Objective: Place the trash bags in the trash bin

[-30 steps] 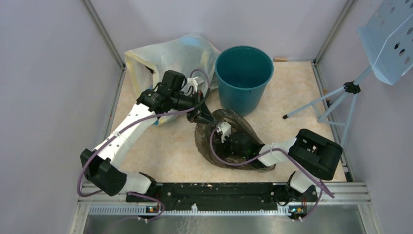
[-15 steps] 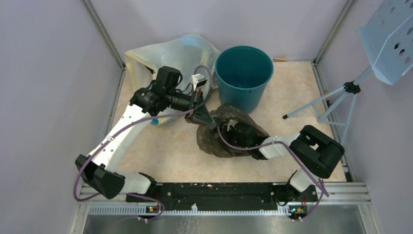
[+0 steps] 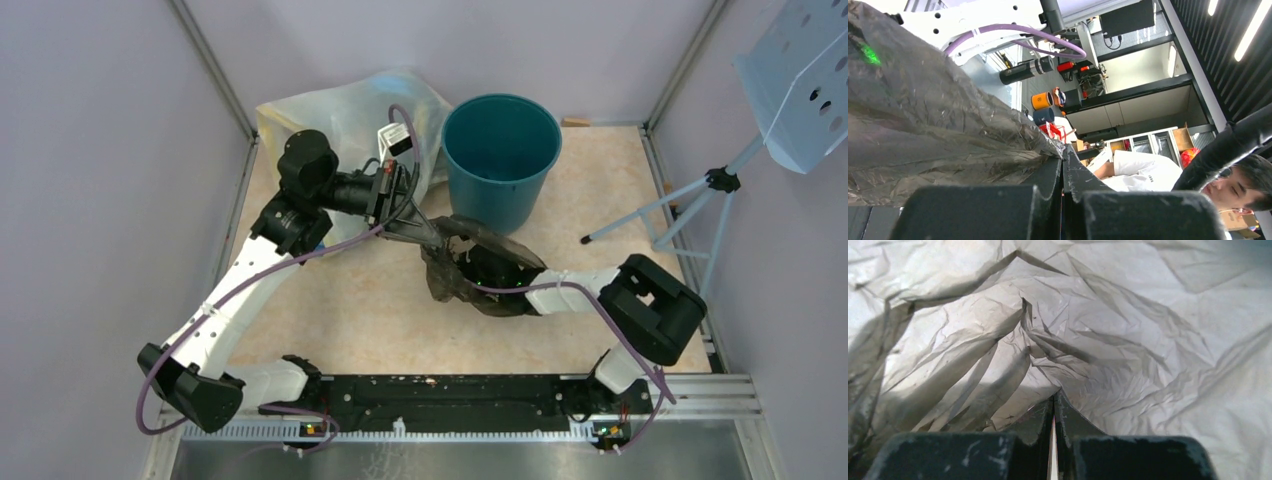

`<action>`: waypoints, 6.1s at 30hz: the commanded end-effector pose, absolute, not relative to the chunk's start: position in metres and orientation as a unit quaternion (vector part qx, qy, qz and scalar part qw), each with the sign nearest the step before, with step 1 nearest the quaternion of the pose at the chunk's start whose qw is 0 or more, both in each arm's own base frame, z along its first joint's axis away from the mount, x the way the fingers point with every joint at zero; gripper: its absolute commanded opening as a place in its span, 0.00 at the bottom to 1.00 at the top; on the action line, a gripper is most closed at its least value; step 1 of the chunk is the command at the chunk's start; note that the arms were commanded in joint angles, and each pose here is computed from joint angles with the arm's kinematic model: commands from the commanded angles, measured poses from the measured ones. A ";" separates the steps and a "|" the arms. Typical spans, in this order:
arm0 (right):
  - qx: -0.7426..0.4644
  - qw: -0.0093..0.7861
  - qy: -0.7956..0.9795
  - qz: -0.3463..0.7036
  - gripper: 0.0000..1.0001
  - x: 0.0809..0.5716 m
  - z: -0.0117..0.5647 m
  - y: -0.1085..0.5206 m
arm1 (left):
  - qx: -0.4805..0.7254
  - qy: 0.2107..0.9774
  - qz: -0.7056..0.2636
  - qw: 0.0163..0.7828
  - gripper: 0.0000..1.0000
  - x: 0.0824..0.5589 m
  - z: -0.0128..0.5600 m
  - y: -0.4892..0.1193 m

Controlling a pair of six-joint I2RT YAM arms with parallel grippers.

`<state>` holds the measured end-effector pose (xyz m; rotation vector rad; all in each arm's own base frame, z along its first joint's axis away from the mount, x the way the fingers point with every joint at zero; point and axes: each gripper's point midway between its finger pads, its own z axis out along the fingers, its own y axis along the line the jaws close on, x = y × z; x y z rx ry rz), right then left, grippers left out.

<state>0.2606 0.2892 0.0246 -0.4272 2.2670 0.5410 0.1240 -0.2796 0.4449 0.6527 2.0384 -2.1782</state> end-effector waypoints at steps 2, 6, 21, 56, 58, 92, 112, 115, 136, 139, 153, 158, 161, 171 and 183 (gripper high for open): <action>-0.184 0.431 0.860 0.201 0.00 0.275 0.083 0.287 | 0.225 0.682 -0.693 0.065 0.00 0.129 0.432 -0.280; -0.206 0.462 0.837 0.210 0.09 0.266 0.121 0.287 | 0.205 0.730 -0.642 0.112 0.00 0.152 0.410 -0.285; -0.353 0.451 0.799 0.186 0.55 0.188 0.167 0.258 | 0.127 0.787 -0.530 0.287 0.00 0.227 0.407 -0.275; 0.004 0.355 0.900 0.253 0.86 0.224 0.201 0.148 | 0.136 0.841 -0.429 0.303 0.00 0.229 0.353 -0.244; 0.012 0.337 0.910 0.241 0.86 0.220 0.183 0.145 | 0.137 0.840 -0.428 0.303 0.00 0.228 0.353 -0.242; -0.125 0.584 0.673 0.436 0.00 0.248 0.539 0.203 | 0.158 0.526 -0.510 0.662 0.00 0.170 0.585 -0.193; 0.025 0.675 0.669 0.311 0.00 0.362 0.580 0.158 | 0.169 0.507 -0.432 0.727 0.00 0.282 0.604 -0.230; 0.026 0.675 0.670 0.308 0.00 0.372 0.577 0.158 | 0.170 0.508 -0.433 0.725 0.00 0.298 0.596 -0.239; 0.031 0.623 0.732 0.274 0.00 0.359 0.525 0.145 | 0.163 0.564 -0.462 0.665 0.00 0.296 0.560 -0.248; 0.062 0.615 0.742 0.260 0.00 0.354 0.508 0.134 | 0.150 0.573 -0.462 0.660 0.00 0.296 0.553 -0.246; 0.112 0.563 0.805 0.148 0.00 0.399 0.453 0.097 | 0.146 0.599 -0.474 0.628 0.00 0.355 0.528 -0.282; 0.151 0.575 0.797 0.109 0.00 0.426 0.442 0.059 | 0.132 0.602 -0.489 0.618 0.00 0.375 0.500 -0.295; 0.165 0.563 0.803 0.101 0.00 0.443 0.426 0.045 | 0.125 0.603 -0.491 0.615 0.00 0.386 0.490 -0.299; 0.193 0.565 0.798 0.083 0.00 0.473 0.423 0.020 | 0.138 0.580 -0.526 0.607 0.00 0.436 0.508 -0.338; 0.173 0.595 0.772 0.141 0.00 0.470 0.439 0.037 | 0.163 0.621 -0.465 0.609 0.00 0.506 0.433 -0.361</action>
